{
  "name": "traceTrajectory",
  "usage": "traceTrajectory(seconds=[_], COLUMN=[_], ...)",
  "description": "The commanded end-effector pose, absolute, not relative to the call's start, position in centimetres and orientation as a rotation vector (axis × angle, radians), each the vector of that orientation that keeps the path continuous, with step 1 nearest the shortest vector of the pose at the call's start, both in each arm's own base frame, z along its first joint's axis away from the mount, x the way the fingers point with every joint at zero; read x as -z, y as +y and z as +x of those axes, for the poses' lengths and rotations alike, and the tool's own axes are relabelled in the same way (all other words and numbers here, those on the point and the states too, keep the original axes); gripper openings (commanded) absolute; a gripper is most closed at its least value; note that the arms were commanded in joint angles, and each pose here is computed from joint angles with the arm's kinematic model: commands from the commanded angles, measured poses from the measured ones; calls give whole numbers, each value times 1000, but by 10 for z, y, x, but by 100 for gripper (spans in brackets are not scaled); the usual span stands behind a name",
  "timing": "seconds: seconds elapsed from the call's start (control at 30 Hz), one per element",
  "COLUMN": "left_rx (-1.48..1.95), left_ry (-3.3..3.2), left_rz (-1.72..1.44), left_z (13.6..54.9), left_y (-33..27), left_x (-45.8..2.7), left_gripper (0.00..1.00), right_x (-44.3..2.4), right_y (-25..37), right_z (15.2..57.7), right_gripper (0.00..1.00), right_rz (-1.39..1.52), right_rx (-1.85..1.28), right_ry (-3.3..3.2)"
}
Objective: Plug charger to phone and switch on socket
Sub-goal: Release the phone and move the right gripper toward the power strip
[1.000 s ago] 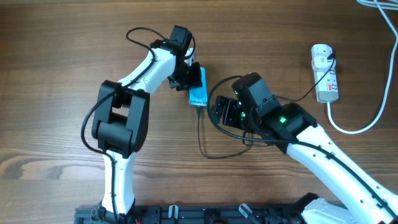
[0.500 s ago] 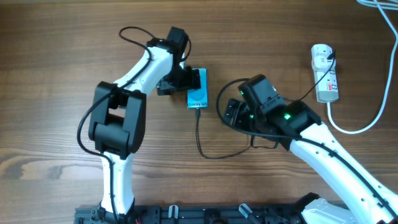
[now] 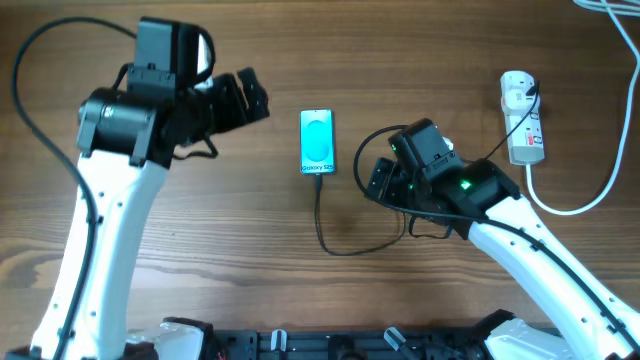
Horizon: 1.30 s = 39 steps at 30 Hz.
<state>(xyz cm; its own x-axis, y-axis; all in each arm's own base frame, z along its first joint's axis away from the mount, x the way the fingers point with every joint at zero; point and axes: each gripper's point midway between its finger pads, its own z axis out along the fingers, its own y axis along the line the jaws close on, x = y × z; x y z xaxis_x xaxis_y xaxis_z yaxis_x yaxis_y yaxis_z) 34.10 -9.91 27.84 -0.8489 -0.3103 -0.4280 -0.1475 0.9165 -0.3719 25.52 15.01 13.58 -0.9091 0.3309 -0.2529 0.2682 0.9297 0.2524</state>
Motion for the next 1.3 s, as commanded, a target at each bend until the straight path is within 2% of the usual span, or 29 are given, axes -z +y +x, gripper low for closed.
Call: traceTrajectory(seconds=[0.0, 0.27, 0.47, 0.7, 0.87, 1.13, 1.27], left_rx=[440, 439, 485, 489, 458, 418, 395], left_ry=[2576, 2489, 2406, 2431, 2497, 2578, 2622], left_rz=[-240, -99, -146, -191, -198, -207, -211], left_z=[312, 242, 201, 200, 209, 220, 225], left_y=[-106, -108, -90, -90, -93, -98, -100], left_x=[-295, -328, -294, -272, -258, -240, -230], left_gripper=[100, 100, 100, 100, 100, 100, 100], right_x=[-133, -132, -131, -132, -145, -192, -228], right_y=[146, 150, 149, 149, 132, 85, 27], right_z=[258, 255, 253, 253, 271, 305, 321], right_gripper=[100, 100, 100, 100, 100, 100, 99], right_rz=[429, 422, 420, 353, 364, 447, 657], right_rx=[-264, -297, -288, -280, -285, -349, -286], right_ry=[2795, 2813, 2822, 2830, 2790, 2698, 2574])
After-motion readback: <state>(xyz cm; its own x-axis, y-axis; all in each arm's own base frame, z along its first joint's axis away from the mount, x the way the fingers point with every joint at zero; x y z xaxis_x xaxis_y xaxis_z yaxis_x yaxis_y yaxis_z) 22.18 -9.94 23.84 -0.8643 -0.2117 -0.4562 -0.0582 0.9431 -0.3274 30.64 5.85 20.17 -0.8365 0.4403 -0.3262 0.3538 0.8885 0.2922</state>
